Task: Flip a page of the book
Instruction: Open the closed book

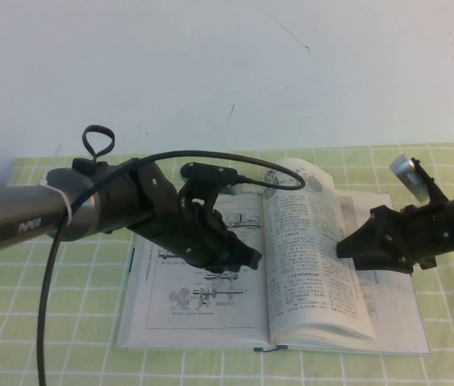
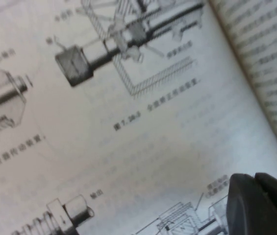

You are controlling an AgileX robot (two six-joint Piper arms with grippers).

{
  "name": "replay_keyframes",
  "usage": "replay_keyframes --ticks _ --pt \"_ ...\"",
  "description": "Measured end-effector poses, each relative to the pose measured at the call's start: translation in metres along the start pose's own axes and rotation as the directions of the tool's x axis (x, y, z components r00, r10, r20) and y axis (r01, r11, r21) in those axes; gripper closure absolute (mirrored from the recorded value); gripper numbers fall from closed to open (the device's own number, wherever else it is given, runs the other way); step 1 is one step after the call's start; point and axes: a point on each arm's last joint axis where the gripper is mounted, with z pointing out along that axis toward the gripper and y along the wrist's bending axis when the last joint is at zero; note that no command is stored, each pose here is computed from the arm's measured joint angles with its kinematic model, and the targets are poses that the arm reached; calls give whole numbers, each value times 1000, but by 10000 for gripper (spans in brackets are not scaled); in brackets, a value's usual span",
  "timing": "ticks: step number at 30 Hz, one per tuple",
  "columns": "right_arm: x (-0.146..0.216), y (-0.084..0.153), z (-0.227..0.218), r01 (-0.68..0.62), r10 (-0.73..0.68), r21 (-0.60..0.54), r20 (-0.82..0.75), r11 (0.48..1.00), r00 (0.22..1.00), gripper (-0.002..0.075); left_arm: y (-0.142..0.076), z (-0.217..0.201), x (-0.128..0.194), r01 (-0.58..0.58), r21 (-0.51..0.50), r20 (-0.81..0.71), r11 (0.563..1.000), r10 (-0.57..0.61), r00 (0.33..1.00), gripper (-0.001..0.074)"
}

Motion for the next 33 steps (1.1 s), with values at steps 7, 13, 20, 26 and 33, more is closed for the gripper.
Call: replay_keyframes --ticks 7,13,20,26,33 --pt "-1 2 0 -6 6 -18 17 1000 1000 371 -6 -17 -6 -24 -4 45 1000 24 999 739" --pt "-2 3 0 -6 6 -36 22 999 1000 371 -9 -26 -9 -32 -3 70 999 32 997 739" --pt "-3 10 0 2 2 -103 40 995 999 376 -13 -36 -12 -32 4 98 999 32 995 739" --pt "-3 11 0 5 0 -119 38 993 999 378 -15 -40 -13 -29 11 106 1000 28 994 739" --pt "-3 12 0 5 -1 -128 36 992 999 380 -18 -45 -14 -34 17 110 999 32 993 739"
